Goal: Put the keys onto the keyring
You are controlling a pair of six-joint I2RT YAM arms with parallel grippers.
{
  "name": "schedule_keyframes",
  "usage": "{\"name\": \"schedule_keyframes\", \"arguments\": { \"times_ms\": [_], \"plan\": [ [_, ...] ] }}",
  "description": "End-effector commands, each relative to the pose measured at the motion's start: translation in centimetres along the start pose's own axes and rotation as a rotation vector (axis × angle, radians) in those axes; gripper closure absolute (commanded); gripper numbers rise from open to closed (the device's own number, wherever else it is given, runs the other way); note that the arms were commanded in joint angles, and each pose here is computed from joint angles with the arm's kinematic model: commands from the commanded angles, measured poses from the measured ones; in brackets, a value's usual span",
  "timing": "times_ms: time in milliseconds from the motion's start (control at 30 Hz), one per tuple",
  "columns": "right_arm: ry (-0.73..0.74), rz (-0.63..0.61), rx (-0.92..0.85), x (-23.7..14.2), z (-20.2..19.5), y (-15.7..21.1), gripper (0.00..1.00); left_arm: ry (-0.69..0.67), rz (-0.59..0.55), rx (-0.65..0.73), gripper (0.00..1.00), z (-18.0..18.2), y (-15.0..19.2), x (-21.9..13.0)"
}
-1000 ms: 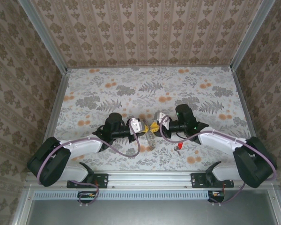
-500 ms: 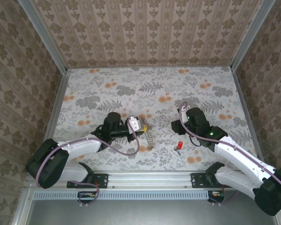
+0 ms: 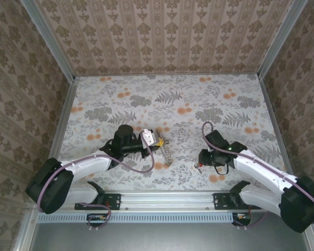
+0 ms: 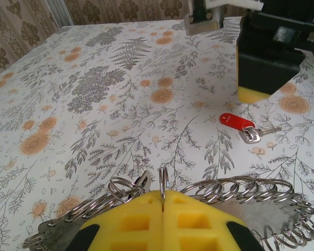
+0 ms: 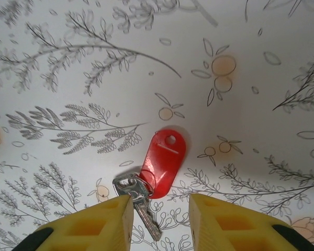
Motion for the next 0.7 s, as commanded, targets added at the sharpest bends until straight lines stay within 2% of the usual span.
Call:
{"name": "schedule_keyframes", "arguments": {
  "times_ms": [0,200,667],
  "plan": [
    [-0.029,0.052,-0.007,0.8,0.5,0.0,0.65,0.013,-0.045,0.003,1.00,0.2,-1.2,-0.3],
    [-0.045,0.100,-0.041,1.6,1.1,-0.3,0.69,0.010,-0.045,0.004,1.00,0.3,-1.3,-0.3],
    [-0.041,0.120,-0.083,2.6,1.3,-0.5,0.69,0.025,-0.051,-0.001,1.00,0.2,-1.4,-0.3]
  ]
}}
Point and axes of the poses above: each hand's point on the last joint's axis, 136 mm out from that joint toward the fingers, its own x axis out along the fingers, its own z axis along the line the jaws close on, y = z × x, the point moved 10 cm from there along -x, back along the fingers, and after that the axes turned 4 degrees about x, right-handed, at the moved point
